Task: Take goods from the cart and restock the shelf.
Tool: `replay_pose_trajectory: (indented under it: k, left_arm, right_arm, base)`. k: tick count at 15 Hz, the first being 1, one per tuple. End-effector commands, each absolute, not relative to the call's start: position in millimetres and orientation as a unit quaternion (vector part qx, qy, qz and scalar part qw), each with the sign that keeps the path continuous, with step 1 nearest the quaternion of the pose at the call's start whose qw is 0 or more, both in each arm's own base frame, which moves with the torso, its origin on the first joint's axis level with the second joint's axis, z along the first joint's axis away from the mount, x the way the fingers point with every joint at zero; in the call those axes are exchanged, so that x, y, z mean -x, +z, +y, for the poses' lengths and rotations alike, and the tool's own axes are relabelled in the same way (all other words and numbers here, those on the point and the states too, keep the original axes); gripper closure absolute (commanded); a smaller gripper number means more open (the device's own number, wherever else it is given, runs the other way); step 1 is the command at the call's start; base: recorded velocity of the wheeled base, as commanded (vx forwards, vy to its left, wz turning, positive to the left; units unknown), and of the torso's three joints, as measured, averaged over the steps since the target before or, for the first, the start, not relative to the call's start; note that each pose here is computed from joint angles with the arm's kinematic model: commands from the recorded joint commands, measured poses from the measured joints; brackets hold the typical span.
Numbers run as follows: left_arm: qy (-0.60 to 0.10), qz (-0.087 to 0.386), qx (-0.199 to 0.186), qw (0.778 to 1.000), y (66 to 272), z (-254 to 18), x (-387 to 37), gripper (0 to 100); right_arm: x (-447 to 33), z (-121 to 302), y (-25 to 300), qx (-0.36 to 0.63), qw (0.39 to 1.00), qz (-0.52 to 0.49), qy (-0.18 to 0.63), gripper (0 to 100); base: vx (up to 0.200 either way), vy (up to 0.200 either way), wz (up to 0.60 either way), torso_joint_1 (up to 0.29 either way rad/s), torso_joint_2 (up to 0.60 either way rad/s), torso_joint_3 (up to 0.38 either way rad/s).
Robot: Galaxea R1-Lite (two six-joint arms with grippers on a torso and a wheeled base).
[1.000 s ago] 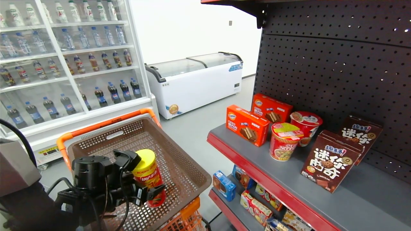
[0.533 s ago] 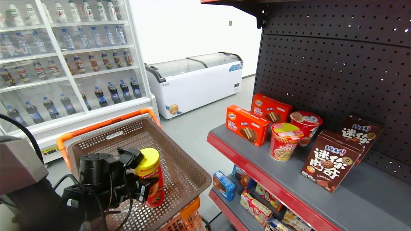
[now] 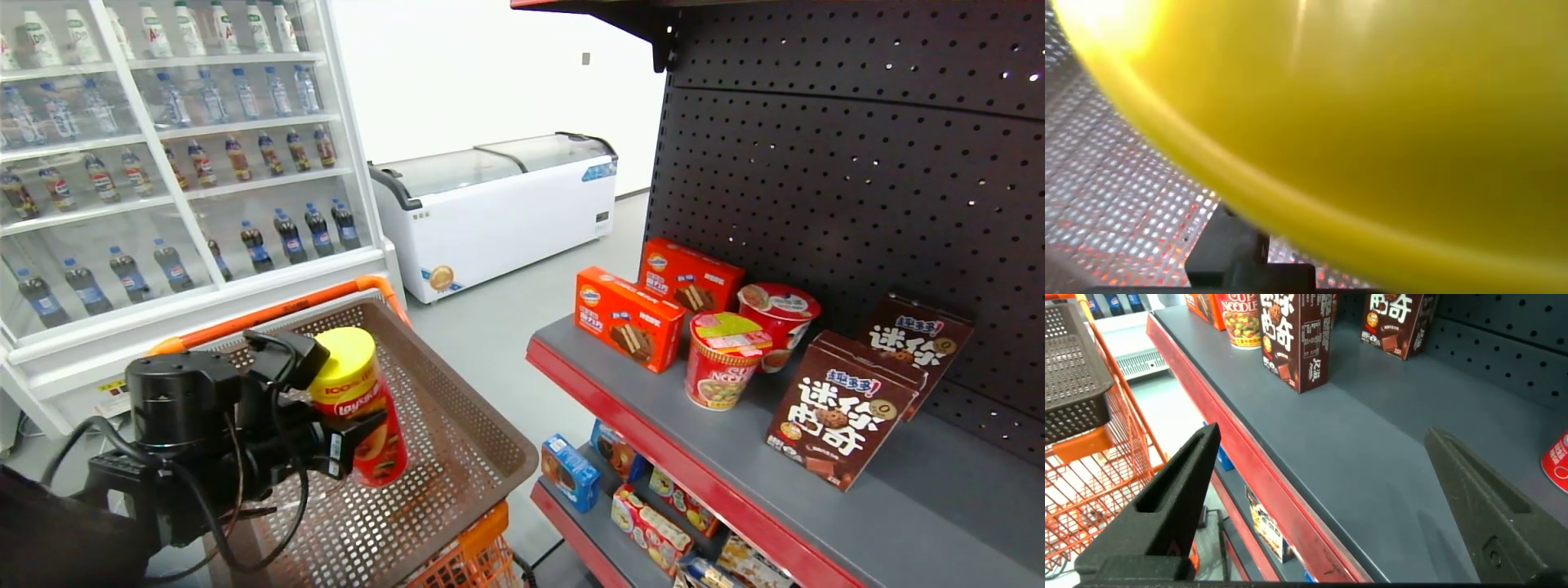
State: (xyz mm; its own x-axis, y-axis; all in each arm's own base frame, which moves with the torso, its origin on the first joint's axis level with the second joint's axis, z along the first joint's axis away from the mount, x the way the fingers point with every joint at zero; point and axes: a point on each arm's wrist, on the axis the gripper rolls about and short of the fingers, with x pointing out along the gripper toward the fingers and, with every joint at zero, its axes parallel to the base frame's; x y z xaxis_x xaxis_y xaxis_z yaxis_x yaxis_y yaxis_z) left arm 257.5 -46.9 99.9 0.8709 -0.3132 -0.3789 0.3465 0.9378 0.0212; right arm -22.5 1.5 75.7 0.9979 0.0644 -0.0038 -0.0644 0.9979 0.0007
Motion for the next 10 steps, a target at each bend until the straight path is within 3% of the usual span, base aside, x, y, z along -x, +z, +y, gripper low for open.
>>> replay_pose_trajectory:
  k: [1, 4, 7, 10]
  left_arm:
    - [-0.163, 0.141, -0.042, 0.975, 147, -40, -225, 100]
    - [-0.135, 0.151, -0.044, 0.978, 168, -31, -178, 100]
    - [-0.120, 0.144, -0.013, 0.982, 183, -21, -136, 100]
    - [-0.125, 0.153, -0.011, 0.980, 185, -17, -103, 100]
  right_arm:
    - [22, 2, 76, 0.000, 0.999, 0.002, 0.032, 0]
    - [22, 2, 76, 0.000, 0.999, 0.002, 0.032, 0]
    - [22, 2, 76, 0.000, 0.999, 0.002, 0.032, 0]
    - [22, 2, 76, 0.000, 0.999, 0.002, 0.032, 0]
  base:
    - [0.000, 0.000, 0.00, 0.000, 0.00, 0.000]
    - [0.000, 0.000, 0.00, 0.000, 0.00, 0.000]
    - [0.000, 0.000, 0.00, 0.000, 0.00, 0.000]
    - [0.000, 0.000, 0.00, 0.000, 0.00, 0.000]
